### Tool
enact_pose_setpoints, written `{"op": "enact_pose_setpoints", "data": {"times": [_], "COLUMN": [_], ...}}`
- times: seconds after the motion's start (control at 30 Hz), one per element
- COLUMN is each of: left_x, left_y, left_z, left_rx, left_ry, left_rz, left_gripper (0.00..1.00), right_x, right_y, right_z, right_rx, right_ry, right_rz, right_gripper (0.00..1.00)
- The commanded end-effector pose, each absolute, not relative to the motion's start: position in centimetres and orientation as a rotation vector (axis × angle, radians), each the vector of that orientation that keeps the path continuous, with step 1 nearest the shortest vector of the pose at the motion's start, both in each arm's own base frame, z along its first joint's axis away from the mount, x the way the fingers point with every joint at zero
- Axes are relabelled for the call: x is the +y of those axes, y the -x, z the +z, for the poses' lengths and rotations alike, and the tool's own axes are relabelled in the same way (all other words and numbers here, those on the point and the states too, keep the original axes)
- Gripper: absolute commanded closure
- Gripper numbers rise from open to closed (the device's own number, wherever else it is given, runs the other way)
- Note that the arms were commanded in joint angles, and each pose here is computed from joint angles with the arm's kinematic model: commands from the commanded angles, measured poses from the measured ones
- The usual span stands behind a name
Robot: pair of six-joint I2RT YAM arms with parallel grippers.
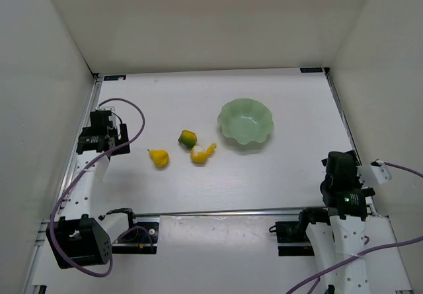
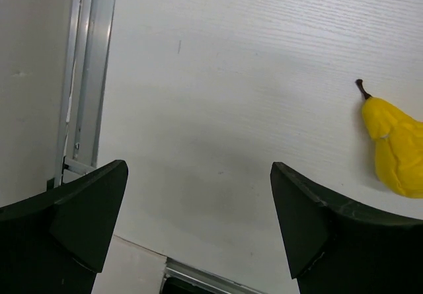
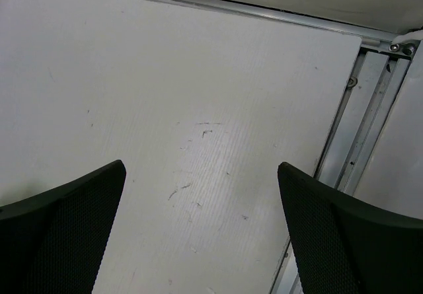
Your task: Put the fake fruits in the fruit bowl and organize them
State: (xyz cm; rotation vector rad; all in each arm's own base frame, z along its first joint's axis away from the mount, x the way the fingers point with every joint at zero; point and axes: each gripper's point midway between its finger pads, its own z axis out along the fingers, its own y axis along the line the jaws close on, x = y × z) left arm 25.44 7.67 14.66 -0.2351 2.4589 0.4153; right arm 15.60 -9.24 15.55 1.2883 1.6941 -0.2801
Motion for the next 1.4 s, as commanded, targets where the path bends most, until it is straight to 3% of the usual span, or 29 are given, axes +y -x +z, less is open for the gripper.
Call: {"op": "enact_pose_setpoints", "data": {"times": [0.0, 0.1, 0.2, 0.33, 0.5, 0.63, 0.8, 0.93, 1.33, 1.37], "left_x": [6.1, 0.3, -4.0, -7.0, -12.5, -12.6, -13.0, -11.2, -9.6, -9.8], "left_y": [-26.3, -26.9, -27.4, -29.6, -29.6, -30.1, -27.9, -27.6, -28.8, -28.7], "left_z": [15.2, 14.8, 14.5, 14.7, 12.1, 9.5, 8.3, 6.6, 4.1, 4.1], "left_rx": [2.448, 2.440, 2.391, 2.298, 2.170, 2.258, 2.379, 2.420, 2.563, 2.562], "left_ry": [0.107, -0.316, -0.695, -1.080, -1.499, -1.598, -1.665, -1.704, -1.566, -1.567], "left_rz": [0.307, 0.114, 0.144, 0.374, 0.301, 0.331, 0.162, 0.222, 0.143, 0.122], "left_gripper": [0.00, 0.00, 0.00, 0.00, 0.00, 0.00, 0.00, 0.00, 0.00, 0.04], "right_x": [-9.4, -8.7, -7.5, -6.9, -7.2, -7.6, -8.1, -7.9, -7.6, -7.6], "right_y": [-16.1, -17.3, -18.5, -19.6, -19.4, -19.1, -18.2, -18.4, -19.3, -19.4], "right_z": [16.7, 16.3, 15.3, 14.6, 14.6, 15.5, 15.5, 14.9, 14.0, 14.3], "right_rx": [1.706, 1.788, 1.897, 1.985, 2.011, 1.969, 1.948, 1.965, 2.035, 2.027], "right_ry": [-1.250, -1.171, -1.135, -1.146, -1.154, -1.136, -1.121, -1.128, -1.138, -1.137], "right_rz": [-0.295, -0.283, -0.241, -0.248, -0.293, -0.298, -0.333, -0.326, -0.338, -0.333], "right_gripper": [0.00, 0.00, 0.00, 0.00, 0.00, 0.00, 0.00, 0.00, 0.00, 0.00]}}
